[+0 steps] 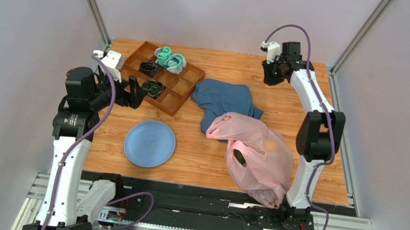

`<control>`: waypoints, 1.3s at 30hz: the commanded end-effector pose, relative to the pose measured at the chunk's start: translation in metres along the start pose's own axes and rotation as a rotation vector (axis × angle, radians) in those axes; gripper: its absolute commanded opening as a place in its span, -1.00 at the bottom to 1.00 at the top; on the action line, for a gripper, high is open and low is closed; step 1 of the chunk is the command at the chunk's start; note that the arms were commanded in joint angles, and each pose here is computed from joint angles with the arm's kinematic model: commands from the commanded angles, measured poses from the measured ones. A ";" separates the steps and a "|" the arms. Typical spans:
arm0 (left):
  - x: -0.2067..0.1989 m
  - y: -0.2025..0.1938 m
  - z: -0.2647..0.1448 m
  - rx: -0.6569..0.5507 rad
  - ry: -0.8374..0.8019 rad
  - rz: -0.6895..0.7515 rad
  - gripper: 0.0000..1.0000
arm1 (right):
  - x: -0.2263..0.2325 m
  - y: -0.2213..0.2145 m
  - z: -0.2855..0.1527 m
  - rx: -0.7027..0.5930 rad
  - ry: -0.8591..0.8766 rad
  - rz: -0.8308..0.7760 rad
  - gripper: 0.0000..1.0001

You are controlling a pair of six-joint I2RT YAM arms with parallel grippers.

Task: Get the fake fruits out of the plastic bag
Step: Move the distractor to the center of the board.

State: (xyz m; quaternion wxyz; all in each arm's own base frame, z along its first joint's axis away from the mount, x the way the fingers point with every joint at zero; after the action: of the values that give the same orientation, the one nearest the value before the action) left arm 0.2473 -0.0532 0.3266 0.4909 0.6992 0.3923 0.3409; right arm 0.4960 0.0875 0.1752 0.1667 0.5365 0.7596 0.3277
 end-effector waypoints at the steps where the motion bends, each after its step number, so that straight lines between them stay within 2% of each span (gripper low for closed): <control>1: 0.001 -0.002 -0.007 0.048 0.003 0.049 0.73 | 0.063 -0.025 0.026 0.197 0.242 -0.079 -0.70; 3: -0.001 -0.006 -0.006 0.062 -0.008 0.044 0.73 | 0.084 -0.041 0.032 0.271 0.296 -0.087 -0.70; 8: -0.003 -0.014 -0.005 0.105 -0.033 0.034 0.74 | 0.091 -0.090 0.060 0.445 0.282 0.002 -0.75; 10: 0.001 -0.015 -0.008 0.129 -0.014 0.045 0.74 | 0.075 -0.103 0.082 0.504 0.195 0.007 -0.83; 11: 0.003 -0.016 -0.006 0.141 -0.010 0.061 0.73 | 0.068 -0.103 0.088 0.516 0.139 0.022 -0.98; 13: 0.008 -0.017 -0.007 0.160 0.013 0.070 0.74 | 0.040 -0.079 0.100 0.459 0.011 0.030 -1.00; 14: 0.010 -0.018 -0.004 0.173 0.015 0.072 0.74 | 0.030 -0.092 0.118 0.498 -0.015 0.058 -1.00; 15: 0.012 -0.018 -0.004 0.177 0.020 0.075 0.74 | 0.013 -0.085 0.121 0.474 -0.066 0.084 -1.00; 16: 0.012 -0.017 -0.003 0.177 0.016 0.075 0.74 | 0.003 -0.058 0.121 0.387 -0.096 0.078 -1.00; 19: 0.013 -0.020 0.001 0.186 0.013 0.070 0.73 | -0.028 -0.033 0.133 0.248 -0.182 0.047 -1.00; 20: 0.013 -0.021 0.002 0.186 0.009 0.069 0.73 | -0.034 -0.013 0.138 0.148 -0.191 0.039 -1.00; 23: 0.012 -0.023 0.006 0.176 0.002 0.057 0.72 | -0.029 0.028 0.116 -0.005 -0.134 0.077 -1.00; 24: 0.010 -0.023 0.007 0.168 -0.012 0.048 0.72 | -0.015 0.046 0.097 -0.049 -0.051 0.082 -0.99; 25: 0.009 -0.024 0.009 0.161 -0.019 0.043 0.72 | -0.005 0.057 0.083 -0.073 -0.006 0.088 -0.94; 26: 0.007 -0.024 0.010 0.156 -0.029 0.030 0.72 | 0.006 0.067 0.064 -0.086 0.035 0.092 -0.63; 27: 0.007 -0.025 0.011 0.154 -0.033 0.025 0.72 | 0.017 0.073 0.050 -0.100 0.069 0.095 -0.45; 28: 0.005 -0.023 0.013 0.145 -0.043 0.022 0.72 | 0.026 0.099 0.002 -0.183 0.070 0.109 -0.28; 29: 0.000 -0.022 0.014 0.136 -0.082 0.010 0.72 | 0.032 0.097 -0.013 -0.182 0.082 0.115 -0.03; 30: -0.005 -0.019 0.015 0.124 -0.111 0.004 0.74 | 0.042 0.101 -0.034 -0.203 0.119 0.105 0.07; 31: -0.009 -0.013 0.015 0.108 -0.137 0.005 0.78 | 0.055 0.120 -0.096 -0.304 0.130 0.070 0.16; 32: -0.019 -0.009 0.017 0.093 -0.197 -0.007 0.81 | 0.061 0.119 -0.119 -0.326 0.137 0.047 0.39; 34: -0.042 -0.001 0.019 0.072 -0.303 0.012 0.85 | 0.076 0.106 -0.160 -0.350 0.191 0.006 0.60; 35: -0.053 0.001 0.021 0.068 -0.362 0.014 0.87 | 0.091 0.104 -0.219 -0.439 0.215 -0.092 0.80; 37: -0.080 -0.002 0.025 0.074 -0.476 0.040 0.91 | 0.109 0.075 -0.245 -0.432 0.294 -0.157 0.92; 38: -0.088 -0.007 0.030 0.091 -0.517 0.044 0.93 | 0.125 0.061 -0.295 -0.510 0.306 -0.208 0.98; 39: -0.105 -0.011 0.031 0.104 -0.579 0.068 0.99 | 0.135 0.045 -0.306 -0.509 0.358 -0.259 0.99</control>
State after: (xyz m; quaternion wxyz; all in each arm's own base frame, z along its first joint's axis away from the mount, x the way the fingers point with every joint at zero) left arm 0.2398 -0.1134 0.2927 0.4970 0.7876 0.3135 0.1856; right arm 0.4059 0.1194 0.3892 0.2043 0.4467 0.7074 0.5082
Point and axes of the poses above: each gripper's point midway between its finger pads, its own z axis out along the fingers, its own x axis along the line the jaws close on, y = z × x, the point moved 3 cm from there along -z, back along the fingers, and after that the axes turned 14 degrees about z, right-handed, at the moved point
